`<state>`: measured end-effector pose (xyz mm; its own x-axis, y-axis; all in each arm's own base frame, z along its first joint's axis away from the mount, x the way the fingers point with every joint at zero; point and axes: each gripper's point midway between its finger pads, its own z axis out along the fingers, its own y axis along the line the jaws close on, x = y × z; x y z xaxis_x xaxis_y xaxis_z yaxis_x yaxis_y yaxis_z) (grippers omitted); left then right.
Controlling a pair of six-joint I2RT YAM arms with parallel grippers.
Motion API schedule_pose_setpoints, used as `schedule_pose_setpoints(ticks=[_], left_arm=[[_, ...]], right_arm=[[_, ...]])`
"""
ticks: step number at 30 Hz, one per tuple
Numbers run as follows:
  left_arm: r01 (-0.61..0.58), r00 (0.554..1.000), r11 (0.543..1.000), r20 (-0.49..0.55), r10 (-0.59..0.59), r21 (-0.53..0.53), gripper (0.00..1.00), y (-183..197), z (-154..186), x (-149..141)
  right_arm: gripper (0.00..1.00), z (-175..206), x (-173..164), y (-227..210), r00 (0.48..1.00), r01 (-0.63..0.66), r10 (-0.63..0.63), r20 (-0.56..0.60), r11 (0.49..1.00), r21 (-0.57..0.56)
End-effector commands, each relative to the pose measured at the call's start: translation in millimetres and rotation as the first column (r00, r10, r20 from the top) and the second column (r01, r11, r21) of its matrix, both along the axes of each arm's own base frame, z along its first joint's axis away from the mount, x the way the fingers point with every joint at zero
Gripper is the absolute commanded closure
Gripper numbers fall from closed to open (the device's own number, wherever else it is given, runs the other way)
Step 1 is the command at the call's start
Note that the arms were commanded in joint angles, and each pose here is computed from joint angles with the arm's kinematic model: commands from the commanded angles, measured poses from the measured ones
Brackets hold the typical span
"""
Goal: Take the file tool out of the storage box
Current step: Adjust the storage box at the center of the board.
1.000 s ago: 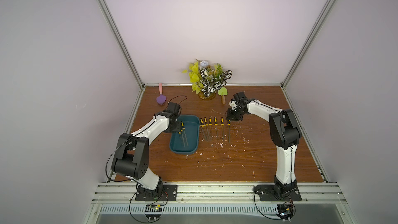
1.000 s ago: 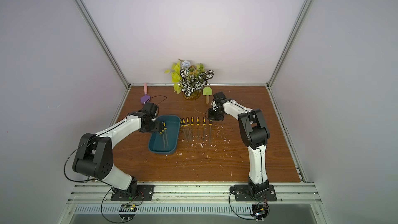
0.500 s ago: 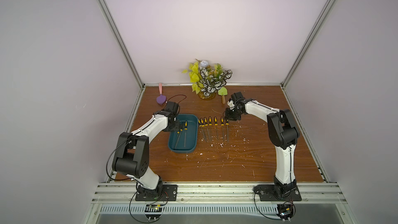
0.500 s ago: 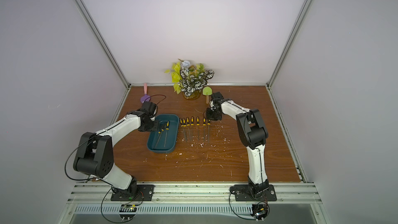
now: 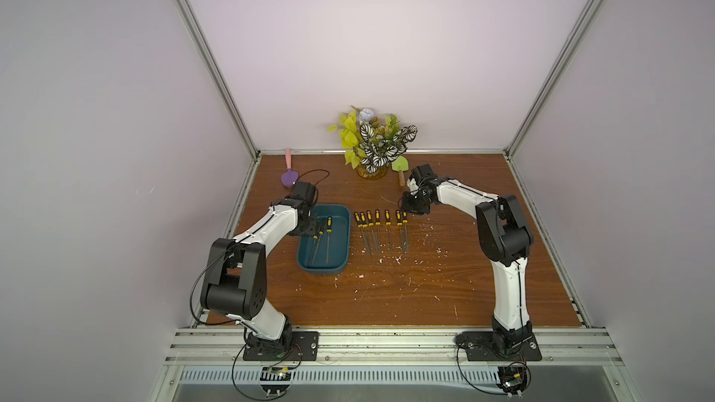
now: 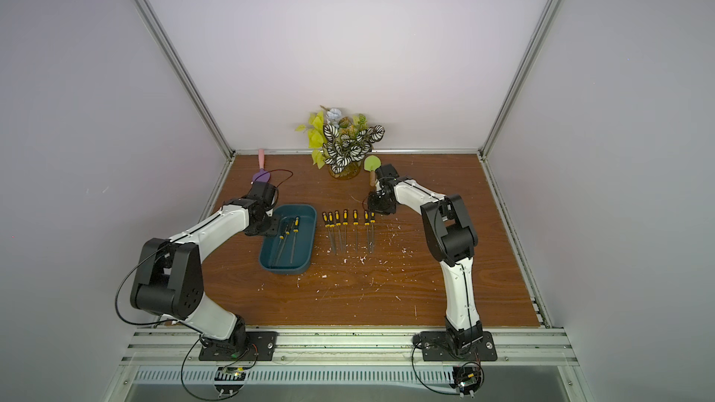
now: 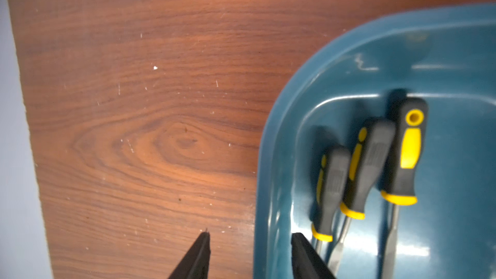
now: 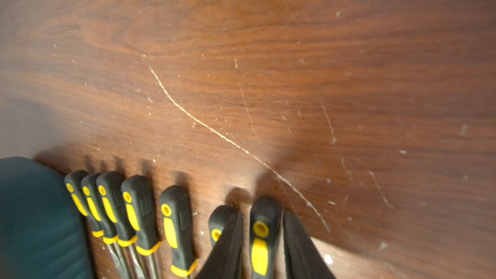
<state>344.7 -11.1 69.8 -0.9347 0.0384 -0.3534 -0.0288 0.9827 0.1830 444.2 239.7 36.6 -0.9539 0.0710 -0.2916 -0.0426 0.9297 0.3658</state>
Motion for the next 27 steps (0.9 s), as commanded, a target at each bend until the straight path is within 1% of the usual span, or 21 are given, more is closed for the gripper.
schedule_pose_setpoints(ticks=[1,5,9,12,15,17,19,24,27], left_arm=[[-0.016,0.998,1.000,0.059,0.016,0.002,0.45,5,24,7],[-0.013,0.992,0.999,0.126,0.017,-0.032,0.41,0,48,15],[0.014,0.980,0.993,0.199,0.009,-0.113,0.41,-13,75,20],[0.054,0.976,0.980,0.219,-0.011,-0.189,0.43,-27,84,20],[0.061,0.980,0.966,0.198,-0.010,-0.253,0.49,-37,78,16],[0.054,0.986,0.961,0.169,-0.008,-0.271,0.55,-40,68,11],[0.038,0.989,0.961,0.146,0.003,-0.275,0.65,-41,57,8],[0.074,0.989,0.957,0.147,-0.034,-0.280,0.67,-64,45,7],[0.090,0.989,0.947,0.142,-0.048,-0.307,0.69,-79,37,10]], right_arm=[[0.68,14,5,2,0.999,0.002,-0.002,0.035,1.000,-0.010],[0.66,26,5,1,0.998,0.003,-0.002,0.060,1.000,-0.003],[0.65,48,6,2,0.995,0.001,-0.002,0.100,1.000,0.012],[0.64,65,5,-1,0.991,0.001,-0.004,0.130,1.000,0.026],[0.64,77,0,-7,0.988,0.006,-0.012,0.154,0.999,0.038],[0.64,82,-4,-11,0.986,0.009,-0.019,0.167,0.998,0.062],[0.63,84,-9,-18,0.984,0.019,-0.032,0.176,0.997,0.076],[0.63,73,-22,-35,0.985,0.039,-0.050,0.167,0.997,0.069],[0.63,64,-27,-42,0.987,0.049,-0.058,0.152,0.997,0.060]])
